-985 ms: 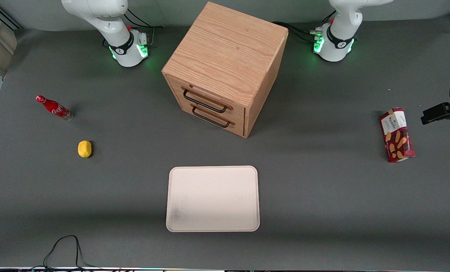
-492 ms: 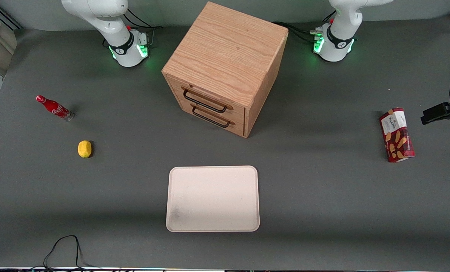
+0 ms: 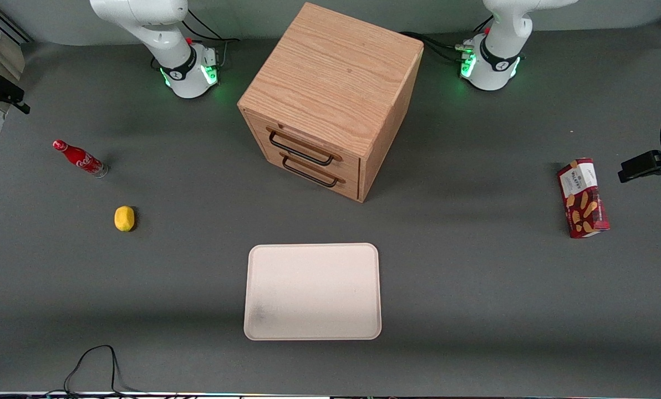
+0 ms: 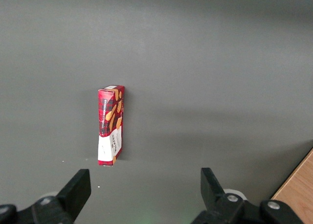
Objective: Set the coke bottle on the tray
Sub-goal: 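Lower the open right gripper over the bottle's cap end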
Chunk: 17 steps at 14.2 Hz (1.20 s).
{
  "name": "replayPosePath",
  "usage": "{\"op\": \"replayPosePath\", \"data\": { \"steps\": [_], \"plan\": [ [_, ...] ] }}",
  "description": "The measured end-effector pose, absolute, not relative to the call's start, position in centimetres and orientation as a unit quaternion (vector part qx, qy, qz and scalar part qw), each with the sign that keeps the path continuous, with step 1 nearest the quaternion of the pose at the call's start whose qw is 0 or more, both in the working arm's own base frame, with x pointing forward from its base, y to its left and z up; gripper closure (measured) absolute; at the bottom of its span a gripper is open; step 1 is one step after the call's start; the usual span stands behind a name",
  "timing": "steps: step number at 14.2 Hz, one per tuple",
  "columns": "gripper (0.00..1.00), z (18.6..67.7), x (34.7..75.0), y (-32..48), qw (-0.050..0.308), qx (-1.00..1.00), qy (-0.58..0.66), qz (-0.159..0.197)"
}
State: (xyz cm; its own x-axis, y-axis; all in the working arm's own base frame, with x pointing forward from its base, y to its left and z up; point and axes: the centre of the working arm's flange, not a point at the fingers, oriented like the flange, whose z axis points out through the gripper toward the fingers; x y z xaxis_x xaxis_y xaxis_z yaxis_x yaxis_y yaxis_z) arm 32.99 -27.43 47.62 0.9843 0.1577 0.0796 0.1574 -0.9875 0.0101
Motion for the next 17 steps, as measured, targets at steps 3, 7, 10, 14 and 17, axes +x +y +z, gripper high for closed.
{"op": "replayPosePath", "data": {
  "steps": [3,7,10,14,17],
  "plan": [
    [0.0,43.8,33.1,-28.3,0.003,0.996,0.078,0.041],
    [0.0,39.8,33.5,-28.0,0.004,0.996,0.081,0.024],
    [0.0,37.9,33.7,-27.7,0.005,0.997,0.083,0.011],
    [0.0,35.2,33.8,-27.4,0.009,0.996,0.085,0.003],
    [0.0,33.8,33.6,-27.5,0.008,0.997,0.082,-0.008]
  ]
}}
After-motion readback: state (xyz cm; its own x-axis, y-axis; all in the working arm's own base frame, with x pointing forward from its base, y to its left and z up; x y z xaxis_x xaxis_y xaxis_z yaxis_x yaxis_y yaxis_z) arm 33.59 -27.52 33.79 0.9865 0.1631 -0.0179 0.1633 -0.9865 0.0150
